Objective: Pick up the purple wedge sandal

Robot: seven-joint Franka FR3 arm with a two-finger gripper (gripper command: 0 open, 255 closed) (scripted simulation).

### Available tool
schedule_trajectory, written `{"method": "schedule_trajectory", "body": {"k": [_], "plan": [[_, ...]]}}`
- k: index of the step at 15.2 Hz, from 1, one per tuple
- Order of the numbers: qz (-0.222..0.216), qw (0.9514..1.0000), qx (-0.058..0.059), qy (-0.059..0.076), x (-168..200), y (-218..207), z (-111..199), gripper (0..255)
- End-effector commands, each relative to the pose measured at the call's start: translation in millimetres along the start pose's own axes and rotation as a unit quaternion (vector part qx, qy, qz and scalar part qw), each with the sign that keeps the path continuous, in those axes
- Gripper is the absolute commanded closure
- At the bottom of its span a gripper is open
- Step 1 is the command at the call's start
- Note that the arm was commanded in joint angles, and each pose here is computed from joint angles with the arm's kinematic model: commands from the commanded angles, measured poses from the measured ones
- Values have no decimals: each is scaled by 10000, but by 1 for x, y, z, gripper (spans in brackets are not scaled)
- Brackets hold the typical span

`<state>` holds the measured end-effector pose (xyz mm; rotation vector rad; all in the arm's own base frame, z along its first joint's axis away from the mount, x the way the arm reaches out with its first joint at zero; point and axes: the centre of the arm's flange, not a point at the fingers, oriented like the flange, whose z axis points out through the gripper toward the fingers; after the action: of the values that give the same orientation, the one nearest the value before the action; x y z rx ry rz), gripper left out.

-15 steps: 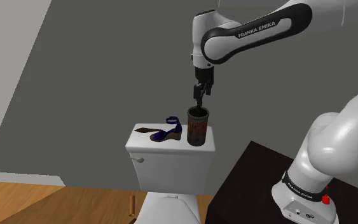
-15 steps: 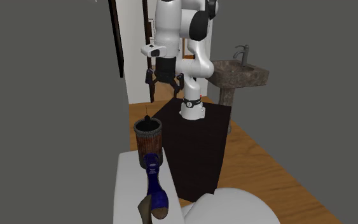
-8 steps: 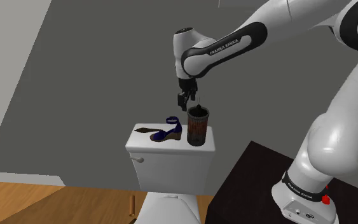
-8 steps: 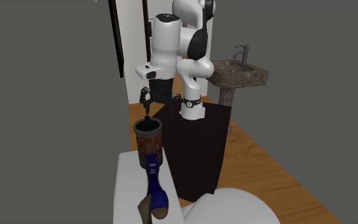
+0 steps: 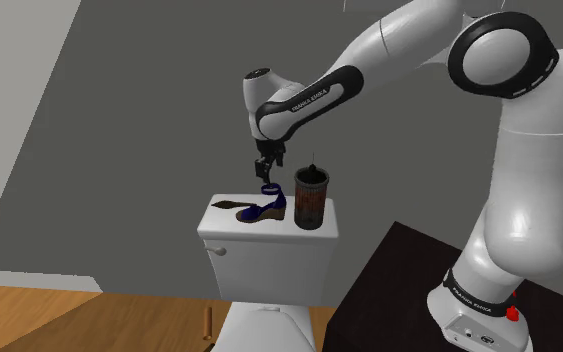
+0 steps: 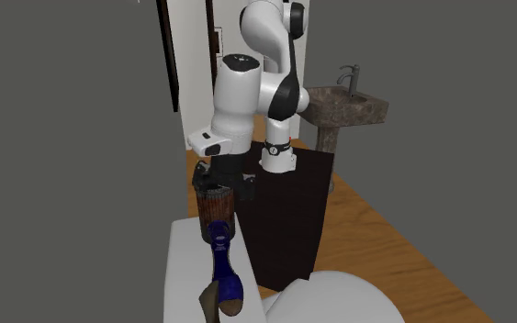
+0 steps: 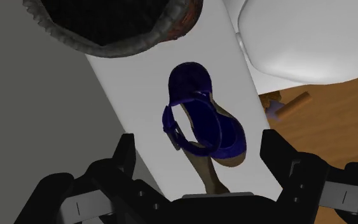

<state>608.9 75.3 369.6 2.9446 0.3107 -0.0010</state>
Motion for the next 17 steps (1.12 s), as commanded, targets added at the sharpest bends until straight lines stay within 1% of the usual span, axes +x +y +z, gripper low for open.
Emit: {"method": "schedule_trajectory", "body": {"k": [1, 3, 4, 11, 13, 14, 17], "plan": [[-47, 10000, -54, 15, 23, -1, 18, 0], [-93, 9999, -104, 31, 45, -5, 32, 0], [-96, 9999, -108, 32, 47, -5, 34, 0], [-96, 9999, -108, 32, 47, -12, 73, 0], [-96, 9999, -108, 32, 47, -12, 73, 0], [-96, 9999, -108, 32, 48, -12, 73, 255], [-96, 9999, -108, 32, 48, -12, 73, 255]]}}
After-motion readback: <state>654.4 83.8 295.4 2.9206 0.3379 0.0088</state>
